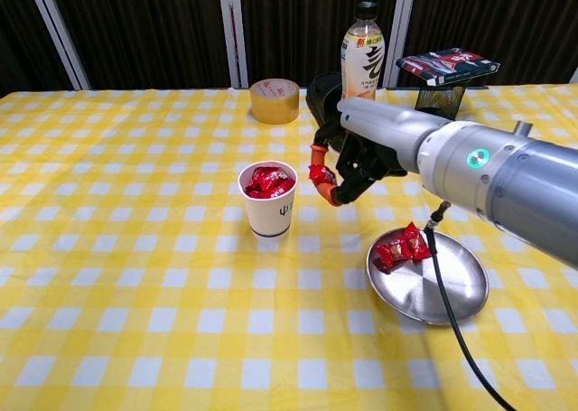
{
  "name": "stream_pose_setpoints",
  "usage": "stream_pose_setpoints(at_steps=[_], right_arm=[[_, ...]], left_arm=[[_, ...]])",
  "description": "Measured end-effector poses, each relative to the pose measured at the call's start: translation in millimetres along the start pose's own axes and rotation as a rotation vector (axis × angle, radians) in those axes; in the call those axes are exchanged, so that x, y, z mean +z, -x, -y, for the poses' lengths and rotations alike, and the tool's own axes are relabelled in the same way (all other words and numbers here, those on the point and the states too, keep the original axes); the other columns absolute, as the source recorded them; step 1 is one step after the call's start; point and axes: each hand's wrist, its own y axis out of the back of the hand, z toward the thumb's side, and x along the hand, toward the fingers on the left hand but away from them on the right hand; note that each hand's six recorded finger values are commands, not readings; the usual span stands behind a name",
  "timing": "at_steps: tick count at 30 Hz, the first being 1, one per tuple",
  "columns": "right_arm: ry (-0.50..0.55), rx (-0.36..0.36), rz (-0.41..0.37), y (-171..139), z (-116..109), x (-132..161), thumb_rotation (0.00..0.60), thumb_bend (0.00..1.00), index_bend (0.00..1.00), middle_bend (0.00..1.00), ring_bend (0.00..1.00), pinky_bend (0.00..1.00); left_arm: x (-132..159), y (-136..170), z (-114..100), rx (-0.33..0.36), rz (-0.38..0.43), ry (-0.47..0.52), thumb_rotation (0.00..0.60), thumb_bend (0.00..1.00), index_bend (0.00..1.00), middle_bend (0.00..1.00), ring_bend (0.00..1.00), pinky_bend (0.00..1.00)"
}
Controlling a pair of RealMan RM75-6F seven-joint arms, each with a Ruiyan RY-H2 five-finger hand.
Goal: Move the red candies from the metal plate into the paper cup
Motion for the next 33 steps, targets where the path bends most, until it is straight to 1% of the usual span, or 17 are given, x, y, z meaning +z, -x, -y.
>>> stream_pose_setpoints(at_steps=[5,14,17,22,25,33], right_arm=[[-0.016,0.004,-0.024,11.8,3.9,15.1,0.6,0.5,0.57,0.89,0.9,0.9],[-0.04,0.014,-0.012,37.3,19.7,26.6,0.6,0.5,0.56,0.89,0.9,0.9],[-0.04,0.01,-0.011,41.7,21.5,29.0,0.6,0.5,0.5,0.89,0.9,0.9],[-0.043,-0.012,-0.025,44.5,19.9,34.6,0.6,0.51,0.38,0.89,0.9,0.9],[-0.051,-0.028,-0.032,44.3,17.3,35.8,0.6,0.5,0.35,0.89,0.9,0.9],[-0.046,-0.05,-0.043,38.3,9.5,38.3,0.6,0.49,0.32,0.89,0.9,0.9]], left_arm=[[-0.5,-1.3,0.0,-0.008,-0.004,0.011,0.6,0.05,0.0,0.0,0.0,0.0],[-1.0,-2.0,-1.0,-0.016,-0.004,0.026,0.6,0.05,0.0,0.0,0.0,0.0],[-1.3,-2.4,-1.3,-0.017,-0.005,0.029,0.6,0.05,0.0,0.0,0.0,0.0],[-1.3,-2.6,-1.6,-0.017,-0.005,0.035,0.6,0.05,0.0,0.0,0.0,0.0],[-1.1,-2.3,-1.5,-0.018,-0.004,0.034,0.6,0.05,0.0,0.0,0.0,0.0],[-1.1,-1.9,-1.3,-0.016,-0.006,0.029,0.6,0.05,0.0,0.0,0.0,0.0]])
